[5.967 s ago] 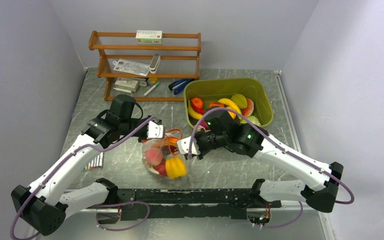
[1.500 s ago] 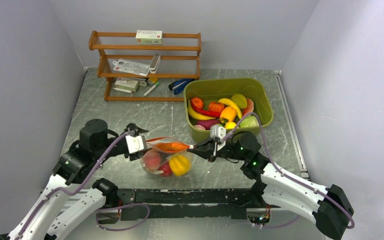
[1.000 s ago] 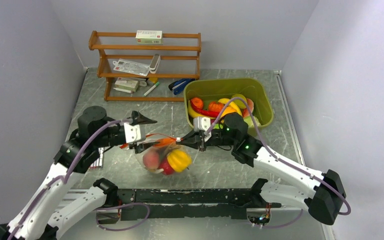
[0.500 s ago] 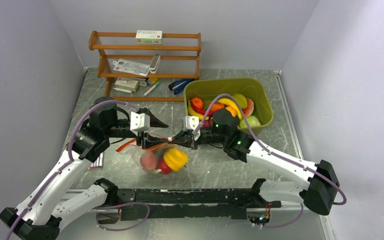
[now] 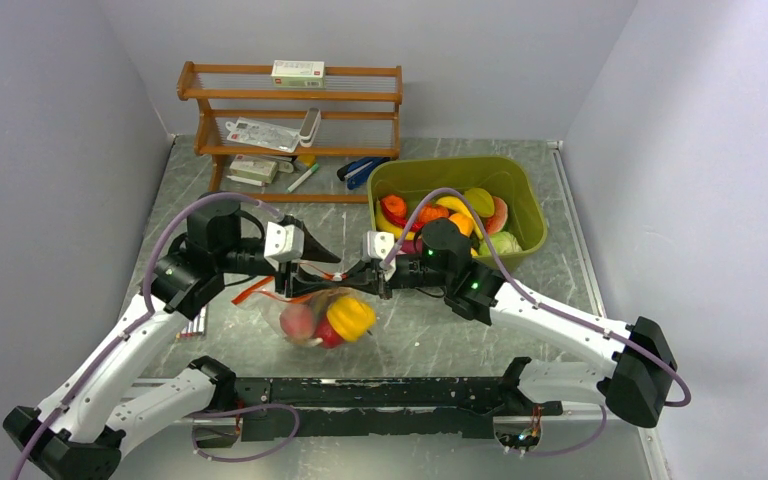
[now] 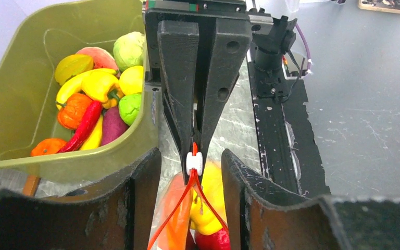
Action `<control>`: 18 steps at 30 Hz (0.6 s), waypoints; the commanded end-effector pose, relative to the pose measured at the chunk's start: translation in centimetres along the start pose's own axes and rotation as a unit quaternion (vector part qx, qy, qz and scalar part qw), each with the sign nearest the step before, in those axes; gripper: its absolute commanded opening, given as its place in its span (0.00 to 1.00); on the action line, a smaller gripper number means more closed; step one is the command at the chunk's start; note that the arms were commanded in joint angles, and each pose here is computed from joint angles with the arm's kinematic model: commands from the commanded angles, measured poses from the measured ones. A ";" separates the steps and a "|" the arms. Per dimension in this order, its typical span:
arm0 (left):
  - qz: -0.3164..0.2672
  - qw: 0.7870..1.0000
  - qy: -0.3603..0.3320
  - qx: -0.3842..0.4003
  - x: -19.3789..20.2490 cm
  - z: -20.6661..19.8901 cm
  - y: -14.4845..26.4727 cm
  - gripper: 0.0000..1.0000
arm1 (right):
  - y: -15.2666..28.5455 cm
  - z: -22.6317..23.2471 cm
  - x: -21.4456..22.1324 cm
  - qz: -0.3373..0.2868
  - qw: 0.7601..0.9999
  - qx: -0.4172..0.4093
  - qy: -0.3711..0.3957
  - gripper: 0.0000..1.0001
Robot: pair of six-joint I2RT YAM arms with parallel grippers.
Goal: Place the food in the zip-top bag and seal the zipper
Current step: Zip the zipper food storage bag at the center of the board.
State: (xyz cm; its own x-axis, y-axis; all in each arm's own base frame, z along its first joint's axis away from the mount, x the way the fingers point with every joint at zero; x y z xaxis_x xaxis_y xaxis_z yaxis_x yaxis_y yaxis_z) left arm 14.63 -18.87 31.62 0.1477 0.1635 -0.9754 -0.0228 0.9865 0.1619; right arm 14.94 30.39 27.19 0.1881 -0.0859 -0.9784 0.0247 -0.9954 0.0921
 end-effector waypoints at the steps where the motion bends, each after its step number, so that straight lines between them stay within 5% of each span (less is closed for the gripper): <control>1: -0.001 1.000 0.013 0.019 0.2 -0.2 -0.2 0.46 | -0.1 -0.4 -1.6 -0.023 1.000 0.012 0.018 0.00; 18: 0.001 1.000 0.006 0.026 0.3 -0.1 -0.3 0.39 | 0.3 -0.1 -1.4 -0.024 0.999 0.013 0.021 0.00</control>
State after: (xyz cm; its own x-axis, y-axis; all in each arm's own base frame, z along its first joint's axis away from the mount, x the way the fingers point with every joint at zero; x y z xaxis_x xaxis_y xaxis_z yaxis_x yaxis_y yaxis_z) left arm 14.94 -19.07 31.03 0.1252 0.1784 -0.9760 -0.0139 0.9839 0.1781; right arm 14.99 30.26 27.44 0.1934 -0.0834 -0.9776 0.0075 -0.9962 0.0865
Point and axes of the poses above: each gripper's point midway between its finger pads, its own y axis back along the fingers, its own z axis along the line the jaws close on, x = y × z, the point moved 6 cm from there along y, back along the fingers, and after that the axes turned 2 degrees about -y, right-handed, at the moved point
